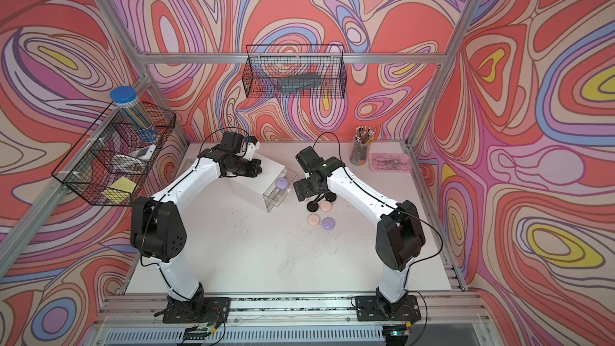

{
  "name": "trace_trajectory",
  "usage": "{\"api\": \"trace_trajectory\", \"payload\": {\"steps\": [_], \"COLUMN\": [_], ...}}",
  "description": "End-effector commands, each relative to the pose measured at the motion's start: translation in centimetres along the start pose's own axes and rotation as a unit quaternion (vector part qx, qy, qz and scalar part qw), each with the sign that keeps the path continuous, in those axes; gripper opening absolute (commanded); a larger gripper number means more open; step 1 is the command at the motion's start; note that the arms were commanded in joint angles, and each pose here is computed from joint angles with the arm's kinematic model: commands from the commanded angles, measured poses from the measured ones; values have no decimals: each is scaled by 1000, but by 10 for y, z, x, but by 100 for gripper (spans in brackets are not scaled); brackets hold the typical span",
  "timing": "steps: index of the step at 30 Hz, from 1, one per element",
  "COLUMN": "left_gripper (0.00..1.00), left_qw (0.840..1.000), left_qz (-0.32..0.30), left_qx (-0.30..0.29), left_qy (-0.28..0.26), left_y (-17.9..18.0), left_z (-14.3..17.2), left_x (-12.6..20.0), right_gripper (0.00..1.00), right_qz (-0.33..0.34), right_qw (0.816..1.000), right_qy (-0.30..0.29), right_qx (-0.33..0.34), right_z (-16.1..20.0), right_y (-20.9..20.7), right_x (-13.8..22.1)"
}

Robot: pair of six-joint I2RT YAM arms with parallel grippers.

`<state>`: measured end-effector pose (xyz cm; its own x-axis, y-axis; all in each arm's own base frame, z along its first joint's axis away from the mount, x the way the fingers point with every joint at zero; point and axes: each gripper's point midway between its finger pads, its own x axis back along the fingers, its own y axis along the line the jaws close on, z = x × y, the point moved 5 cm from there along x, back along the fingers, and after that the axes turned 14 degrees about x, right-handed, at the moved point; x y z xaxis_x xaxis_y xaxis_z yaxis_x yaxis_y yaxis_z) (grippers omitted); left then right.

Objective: Put the bluetooth earphones in the drawer according to color
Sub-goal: Place the bluetooth earphone in the drawer, then pick up the Bluetooth earphone from the center of the board.

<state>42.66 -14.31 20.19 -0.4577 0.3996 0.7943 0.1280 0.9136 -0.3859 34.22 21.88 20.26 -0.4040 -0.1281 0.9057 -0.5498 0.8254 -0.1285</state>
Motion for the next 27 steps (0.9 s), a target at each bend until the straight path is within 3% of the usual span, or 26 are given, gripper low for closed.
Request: {"api": "trace_trajectory", "payload": {"steps": [1,18,27], "left_gripper": [0,0,0], "left_qw": [986,985,985], "left_qz": [-68,-74,-73], "left_qx": [36,31,31], "left_qy": [145,150,153], "left_y": [34,33,34], "left_z": [64,66,67], "left_x": [-36,-36,-37], "right_gripper": [98,95,89], "right_qz": [10,-26,-34], "right_qw": [1000,991,987], "right_qy": [10,102,129], "right_qx": [-25,-78,-95], "right_z": [17,91,109], "right_y": [-8,-2,1], "right_x": [6,-49,-68]}}
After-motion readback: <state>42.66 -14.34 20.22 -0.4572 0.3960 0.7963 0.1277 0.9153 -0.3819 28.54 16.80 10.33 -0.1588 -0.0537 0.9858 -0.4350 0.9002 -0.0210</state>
